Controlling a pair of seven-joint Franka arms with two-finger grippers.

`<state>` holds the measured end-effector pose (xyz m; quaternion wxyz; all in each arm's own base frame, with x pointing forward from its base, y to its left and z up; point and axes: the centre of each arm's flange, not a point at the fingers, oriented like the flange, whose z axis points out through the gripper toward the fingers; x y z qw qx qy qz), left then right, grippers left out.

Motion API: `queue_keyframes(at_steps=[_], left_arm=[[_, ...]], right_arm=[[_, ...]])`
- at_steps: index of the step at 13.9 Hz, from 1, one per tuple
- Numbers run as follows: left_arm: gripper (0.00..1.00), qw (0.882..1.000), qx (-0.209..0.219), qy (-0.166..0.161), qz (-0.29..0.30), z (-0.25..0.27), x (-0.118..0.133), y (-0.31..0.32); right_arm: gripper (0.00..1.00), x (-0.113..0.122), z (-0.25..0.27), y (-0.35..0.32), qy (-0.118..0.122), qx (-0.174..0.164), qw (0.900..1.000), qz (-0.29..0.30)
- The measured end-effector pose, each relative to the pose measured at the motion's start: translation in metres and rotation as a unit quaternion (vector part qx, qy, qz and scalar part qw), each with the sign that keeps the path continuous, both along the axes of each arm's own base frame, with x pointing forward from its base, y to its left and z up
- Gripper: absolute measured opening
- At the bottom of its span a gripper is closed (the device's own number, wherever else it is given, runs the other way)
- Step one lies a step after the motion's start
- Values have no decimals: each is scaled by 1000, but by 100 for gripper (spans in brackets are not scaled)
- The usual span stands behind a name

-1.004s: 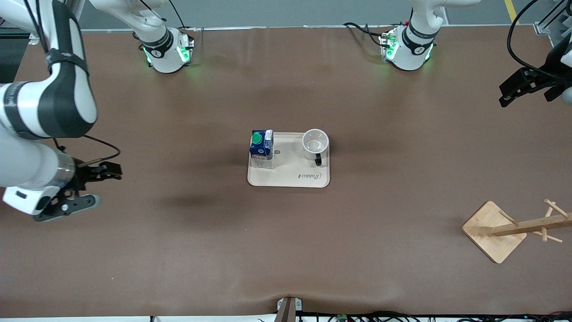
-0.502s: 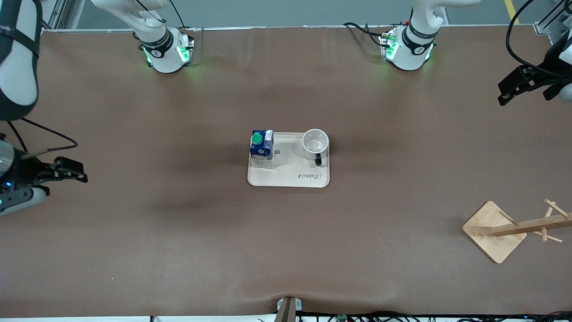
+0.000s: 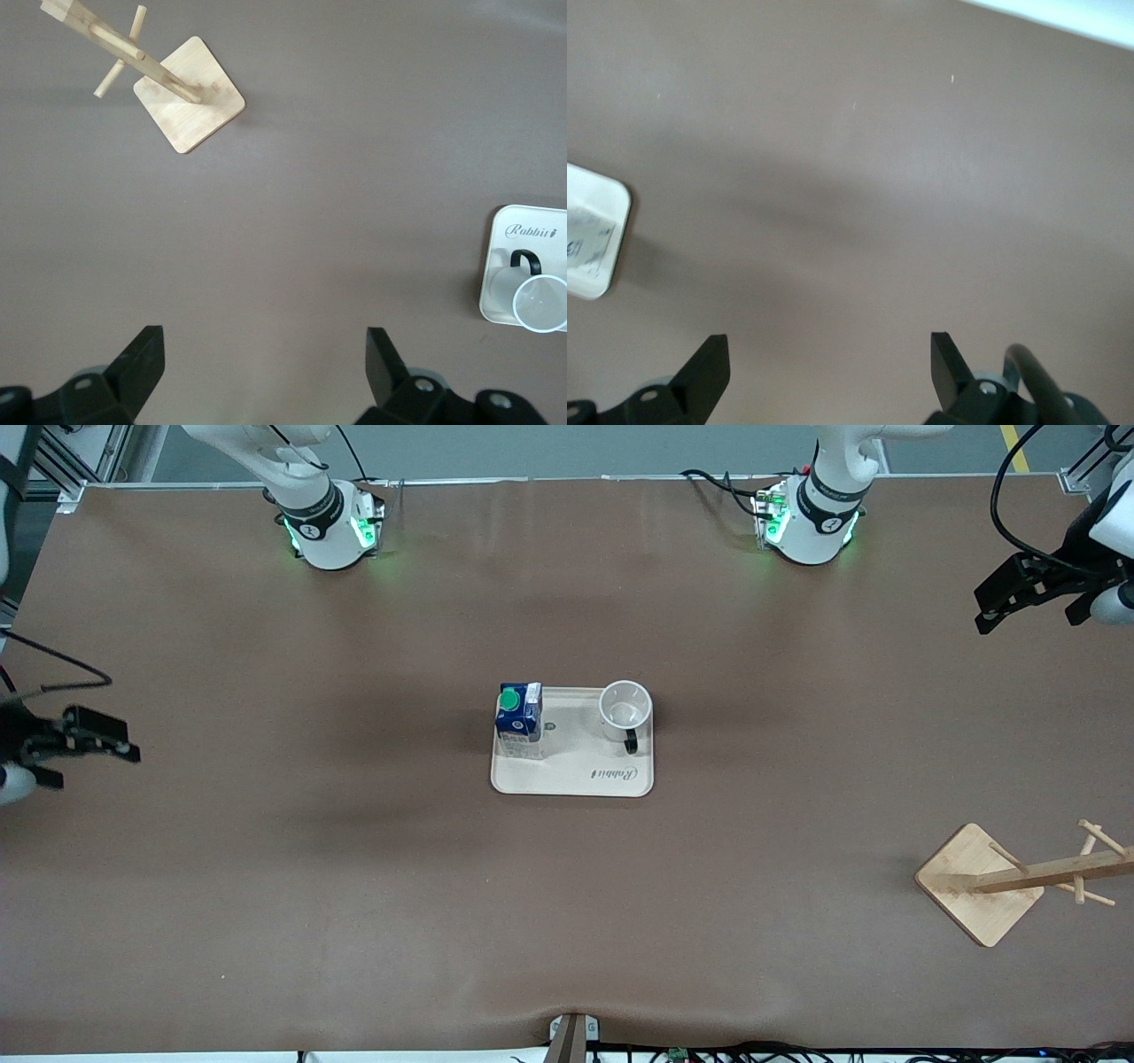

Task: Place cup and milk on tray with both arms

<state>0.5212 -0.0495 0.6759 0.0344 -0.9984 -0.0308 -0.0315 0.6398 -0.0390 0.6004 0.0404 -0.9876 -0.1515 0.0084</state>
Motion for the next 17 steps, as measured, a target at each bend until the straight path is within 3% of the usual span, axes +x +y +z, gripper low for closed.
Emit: queue_keyframes(at_steps=[4,9,13,17], left_arm=[[100,1000,-2,-3,23,-2,1,1],[100,999,-3,-4,38,-7,5,1],[100,999,-2,-2,37,-10,7,-1],[100,999,-30,2,35,-11,7,-7]], right_arm=[[100,-61,20,-16,26,-1,995,-95],[100,-90,-6,-14,71,-13,989,-127],[100,-85,37,9,14,-57,992,-108],[100,-86,40,2,19,-60,991,-122]])
